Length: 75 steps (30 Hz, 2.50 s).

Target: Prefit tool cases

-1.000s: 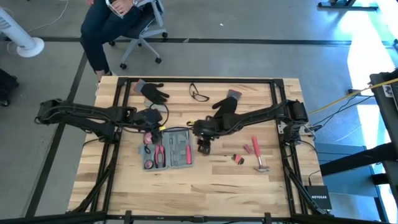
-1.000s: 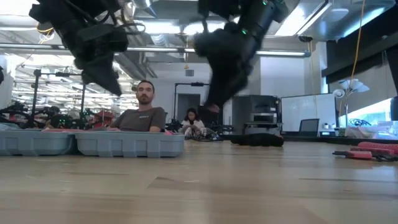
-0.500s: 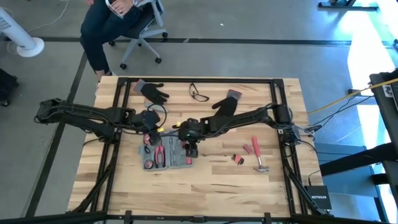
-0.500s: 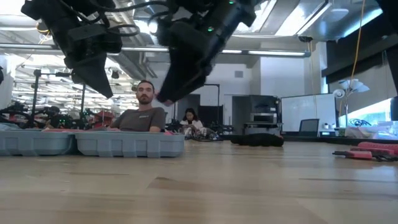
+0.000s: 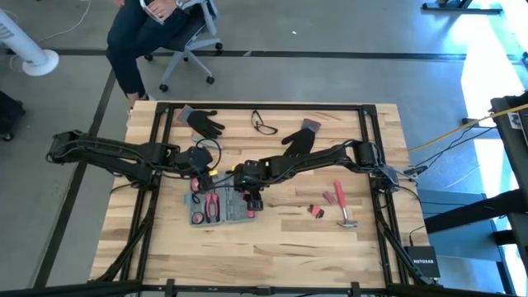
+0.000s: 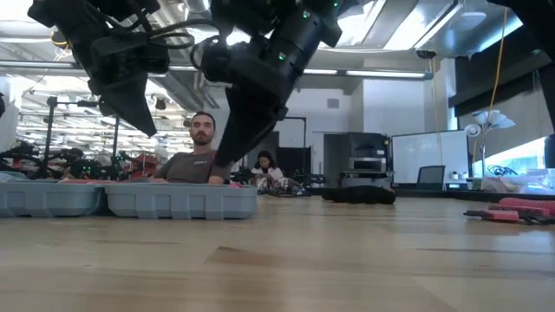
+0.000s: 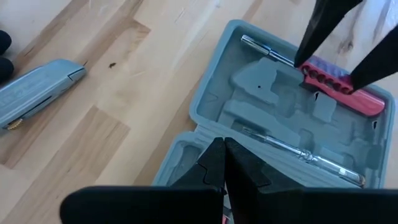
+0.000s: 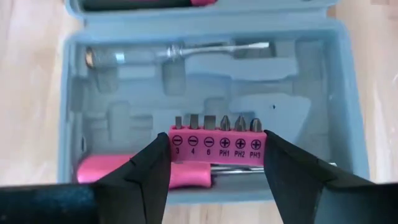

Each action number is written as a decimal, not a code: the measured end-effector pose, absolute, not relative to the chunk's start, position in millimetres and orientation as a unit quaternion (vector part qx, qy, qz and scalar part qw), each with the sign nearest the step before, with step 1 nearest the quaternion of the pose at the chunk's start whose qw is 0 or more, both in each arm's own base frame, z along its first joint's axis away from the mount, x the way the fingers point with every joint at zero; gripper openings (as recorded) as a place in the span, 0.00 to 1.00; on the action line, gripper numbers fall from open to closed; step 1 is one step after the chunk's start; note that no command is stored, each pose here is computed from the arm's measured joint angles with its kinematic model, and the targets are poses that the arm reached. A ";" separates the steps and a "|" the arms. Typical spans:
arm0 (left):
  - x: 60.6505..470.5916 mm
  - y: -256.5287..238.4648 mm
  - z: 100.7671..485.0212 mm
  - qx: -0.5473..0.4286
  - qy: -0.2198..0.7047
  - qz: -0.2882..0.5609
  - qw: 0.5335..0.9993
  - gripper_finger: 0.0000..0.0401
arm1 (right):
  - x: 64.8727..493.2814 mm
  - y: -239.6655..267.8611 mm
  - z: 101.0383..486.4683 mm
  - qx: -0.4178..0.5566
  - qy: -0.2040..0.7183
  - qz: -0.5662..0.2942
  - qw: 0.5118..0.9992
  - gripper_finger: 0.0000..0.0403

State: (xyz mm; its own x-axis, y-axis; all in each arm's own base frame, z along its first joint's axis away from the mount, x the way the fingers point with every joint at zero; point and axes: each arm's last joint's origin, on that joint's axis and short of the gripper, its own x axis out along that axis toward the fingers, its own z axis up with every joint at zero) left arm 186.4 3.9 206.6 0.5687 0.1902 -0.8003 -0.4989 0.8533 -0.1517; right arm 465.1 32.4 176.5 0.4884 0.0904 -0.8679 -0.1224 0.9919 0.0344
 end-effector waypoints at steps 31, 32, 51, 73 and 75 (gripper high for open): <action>182.1 3.0 195.5 -0.200 0.429 0.209 0.856 0.00 | 473.4 34.9 153.6 -0.047 0.500 0.065 0.863 0.55; 182.1 3.0 195.6 -0.200 0.429 0.209 0.856 0.00 | 473.3 34.5 153.4 -0.050 0.500 0.060 0.862 0.55; 182.1 3.0 195.5 -0.199 0.429 0.209 0.856 0.00 | 473.4 34.9 153.7 -0.028 0.500 0.063 0.863 0.55; 182.0 3.0 195.5 -0.189 0.432 0.204 0.858 0.00 | 469.2 28.3 151.9 -0.035 0.523 0.047 0.850 0.78; 182.1 3.0 195.5 -0.189 0.432 0.204 0.858 0.00 | 470.5 27.5 157.4 -0.054 0.524 0.043 0.849 0.78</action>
